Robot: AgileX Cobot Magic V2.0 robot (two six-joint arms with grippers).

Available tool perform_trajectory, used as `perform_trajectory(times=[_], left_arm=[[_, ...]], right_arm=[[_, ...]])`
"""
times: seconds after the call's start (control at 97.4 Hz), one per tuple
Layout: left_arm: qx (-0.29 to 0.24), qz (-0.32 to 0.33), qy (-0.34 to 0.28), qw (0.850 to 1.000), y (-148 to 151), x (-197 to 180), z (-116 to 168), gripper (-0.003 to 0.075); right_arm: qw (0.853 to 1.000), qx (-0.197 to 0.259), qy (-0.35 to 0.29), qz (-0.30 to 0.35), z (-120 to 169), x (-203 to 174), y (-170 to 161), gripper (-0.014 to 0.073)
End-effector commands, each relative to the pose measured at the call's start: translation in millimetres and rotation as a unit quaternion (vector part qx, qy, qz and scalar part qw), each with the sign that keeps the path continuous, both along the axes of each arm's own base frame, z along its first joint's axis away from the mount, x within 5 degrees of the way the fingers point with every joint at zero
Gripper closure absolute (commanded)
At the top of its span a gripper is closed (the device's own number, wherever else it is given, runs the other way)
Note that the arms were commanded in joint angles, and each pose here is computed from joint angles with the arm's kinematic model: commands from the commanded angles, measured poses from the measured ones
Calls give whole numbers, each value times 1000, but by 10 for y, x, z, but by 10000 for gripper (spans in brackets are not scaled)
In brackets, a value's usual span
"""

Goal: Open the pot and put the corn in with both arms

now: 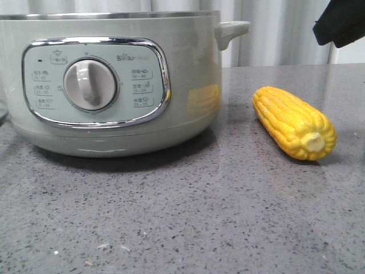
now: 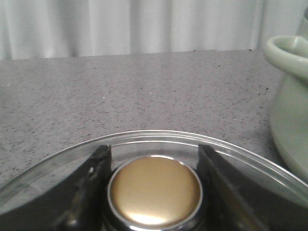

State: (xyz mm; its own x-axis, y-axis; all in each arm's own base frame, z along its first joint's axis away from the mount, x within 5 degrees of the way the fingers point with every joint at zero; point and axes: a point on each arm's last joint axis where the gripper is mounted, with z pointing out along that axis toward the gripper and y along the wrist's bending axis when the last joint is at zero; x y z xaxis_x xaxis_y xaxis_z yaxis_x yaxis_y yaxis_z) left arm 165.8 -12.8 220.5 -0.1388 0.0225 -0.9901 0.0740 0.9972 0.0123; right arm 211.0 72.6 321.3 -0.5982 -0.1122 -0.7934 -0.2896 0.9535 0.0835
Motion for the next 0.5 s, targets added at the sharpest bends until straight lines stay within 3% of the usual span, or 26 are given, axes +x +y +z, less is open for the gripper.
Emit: perform_trajectory(times=[0.0,0.493], left_arm=[[-11,-11,-99,995,-48,88,245,608],[-16,-1,-46,999,-49,214,48,591]], right_arm=[[999,14,-52,2,188,25,10,520],[999,12,-45,2,177,18,9,520]])
